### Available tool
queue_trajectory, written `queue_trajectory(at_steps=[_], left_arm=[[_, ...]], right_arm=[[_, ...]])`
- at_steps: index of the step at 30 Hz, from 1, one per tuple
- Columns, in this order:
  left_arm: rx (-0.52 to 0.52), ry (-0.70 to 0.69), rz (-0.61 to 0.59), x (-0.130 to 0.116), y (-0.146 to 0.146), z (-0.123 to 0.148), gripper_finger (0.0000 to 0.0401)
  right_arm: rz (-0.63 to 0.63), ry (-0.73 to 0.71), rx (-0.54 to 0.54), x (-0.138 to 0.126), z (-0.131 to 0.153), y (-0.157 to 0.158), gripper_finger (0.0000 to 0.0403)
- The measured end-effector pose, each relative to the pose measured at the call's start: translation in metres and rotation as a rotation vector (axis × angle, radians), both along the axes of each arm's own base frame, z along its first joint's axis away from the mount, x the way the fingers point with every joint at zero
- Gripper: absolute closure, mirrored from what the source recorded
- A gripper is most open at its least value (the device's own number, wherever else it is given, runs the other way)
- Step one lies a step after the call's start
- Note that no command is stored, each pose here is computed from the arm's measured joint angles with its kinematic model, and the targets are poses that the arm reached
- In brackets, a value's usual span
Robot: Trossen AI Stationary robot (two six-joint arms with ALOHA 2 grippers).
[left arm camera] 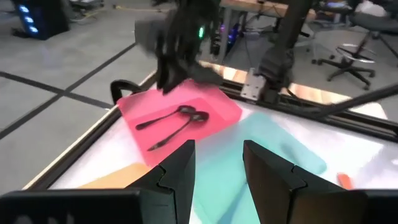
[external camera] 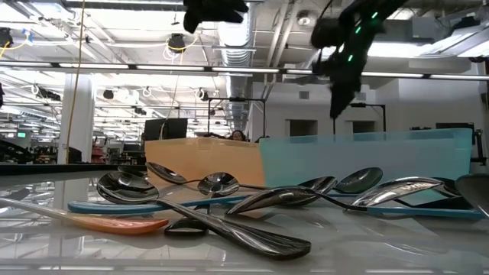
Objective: Sort silverware by color (type)
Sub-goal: Put the blue spoon into the blue bin
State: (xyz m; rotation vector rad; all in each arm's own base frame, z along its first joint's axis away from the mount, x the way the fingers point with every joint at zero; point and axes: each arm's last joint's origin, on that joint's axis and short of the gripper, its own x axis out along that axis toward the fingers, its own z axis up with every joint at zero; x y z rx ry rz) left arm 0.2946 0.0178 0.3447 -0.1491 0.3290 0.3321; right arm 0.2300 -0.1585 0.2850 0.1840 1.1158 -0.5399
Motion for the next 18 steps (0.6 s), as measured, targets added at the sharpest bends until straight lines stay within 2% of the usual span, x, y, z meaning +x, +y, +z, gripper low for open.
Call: queue_trajectory(at_steps=[4, 10, 14, 18], left_arm=[[-0.011, 0.046, -0.03, -0.016, -0.002, 0.005, 0.0282], [-0.045, 0.162, -0.144, -0.034, -0.006, 0.003, 0.0282], [-0.097, 0.226, -0.266, -0.037, -0.015, -0.002, 0.0282], [-0.155, 0.333, -0.375, -0.04, -0.03, -0.013, 0.0282]], right_arm=[[0.036, -0.139, 0.036, -0.019, 0.031, 0.025, 0.0315], [0.213, -0.267, 0.102, -0.043, 0.062, 0.075, 0.0315], [0.297, -0.311, 0.175, -0.052, 0.066, 0.11, 0.0315], [0.338, -0.323, 0.267, -0.058, 0.058, 0.141, 0.0315]])
